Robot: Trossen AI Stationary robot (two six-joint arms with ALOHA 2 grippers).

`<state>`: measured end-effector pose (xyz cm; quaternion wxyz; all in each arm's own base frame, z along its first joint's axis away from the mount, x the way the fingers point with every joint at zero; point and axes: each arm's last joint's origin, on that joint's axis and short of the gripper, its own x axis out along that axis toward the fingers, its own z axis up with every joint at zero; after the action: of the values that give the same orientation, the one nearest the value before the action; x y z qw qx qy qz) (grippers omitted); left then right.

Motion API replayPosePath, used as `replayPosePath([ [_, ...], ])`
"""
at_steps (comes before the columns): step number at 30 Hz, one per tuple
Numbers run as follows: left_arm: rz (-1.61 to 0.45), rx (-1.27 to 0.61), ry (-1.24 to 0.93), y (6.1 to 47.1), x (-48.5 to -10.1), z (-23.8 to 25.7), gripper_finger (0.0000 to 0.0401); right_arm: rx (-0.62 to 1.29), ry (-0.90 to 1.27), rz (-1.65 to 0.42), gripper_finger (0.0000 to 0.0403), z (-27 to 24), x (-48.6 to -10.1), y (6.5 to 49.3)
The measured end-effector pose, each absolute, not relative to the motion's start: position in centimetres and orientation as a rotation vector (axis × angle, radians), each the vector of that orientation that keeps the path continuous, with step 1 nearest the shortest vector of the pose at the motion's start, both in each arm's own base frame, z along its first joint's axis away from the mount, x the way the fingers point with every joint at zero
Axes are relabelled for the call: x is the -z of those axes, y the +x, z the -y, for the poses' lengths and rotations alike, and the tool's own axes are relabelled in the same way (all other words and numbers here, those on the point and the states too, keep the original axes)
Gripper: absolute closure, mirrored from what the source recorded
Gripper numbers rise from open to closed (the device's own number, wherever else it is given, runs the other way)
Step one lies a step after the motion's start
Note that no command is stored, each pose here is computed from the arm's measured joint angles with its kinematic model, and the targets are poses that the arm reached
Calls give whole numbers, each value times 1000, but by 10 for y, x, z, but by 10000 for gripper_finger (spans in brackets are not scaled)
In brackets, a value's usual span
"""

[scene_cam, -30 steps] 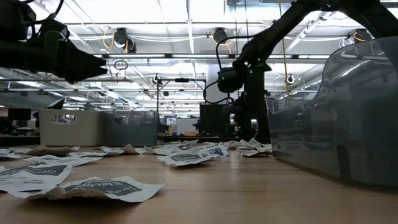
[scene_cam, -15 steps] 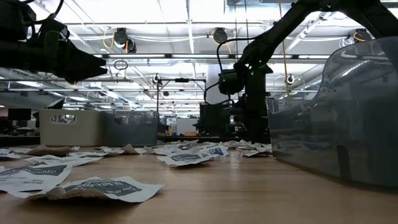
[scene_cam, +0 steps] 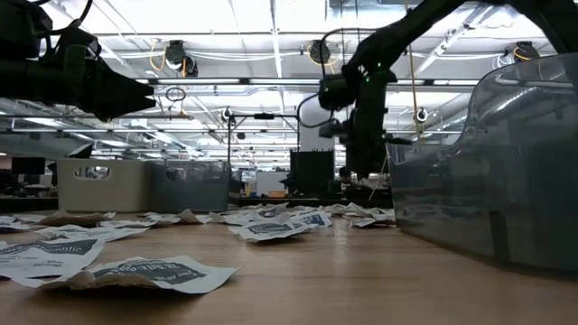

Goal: Pick & Place First Aid Supplies
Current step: Put the white bandage pack into the bottom gray bin

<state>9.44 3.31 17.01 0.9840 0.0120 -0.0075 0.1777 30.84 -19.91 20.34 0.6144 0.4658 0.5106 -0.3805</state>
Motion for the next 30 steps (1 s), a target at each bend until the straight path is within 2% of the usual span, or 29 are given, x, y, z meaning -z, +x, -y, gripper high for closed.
replayPosePath([
  [14,15,-357,24,94,-170,-33,96,909,1141,-1145,402,176,-261,275],
  [23,15,-357,24,94,-170,-33,95,931,1126,-1150,402,169,-268,272],
  [30,15,-357,24,94,-170,-33,95,859,1074,-1196,402,132,-271,285],
])
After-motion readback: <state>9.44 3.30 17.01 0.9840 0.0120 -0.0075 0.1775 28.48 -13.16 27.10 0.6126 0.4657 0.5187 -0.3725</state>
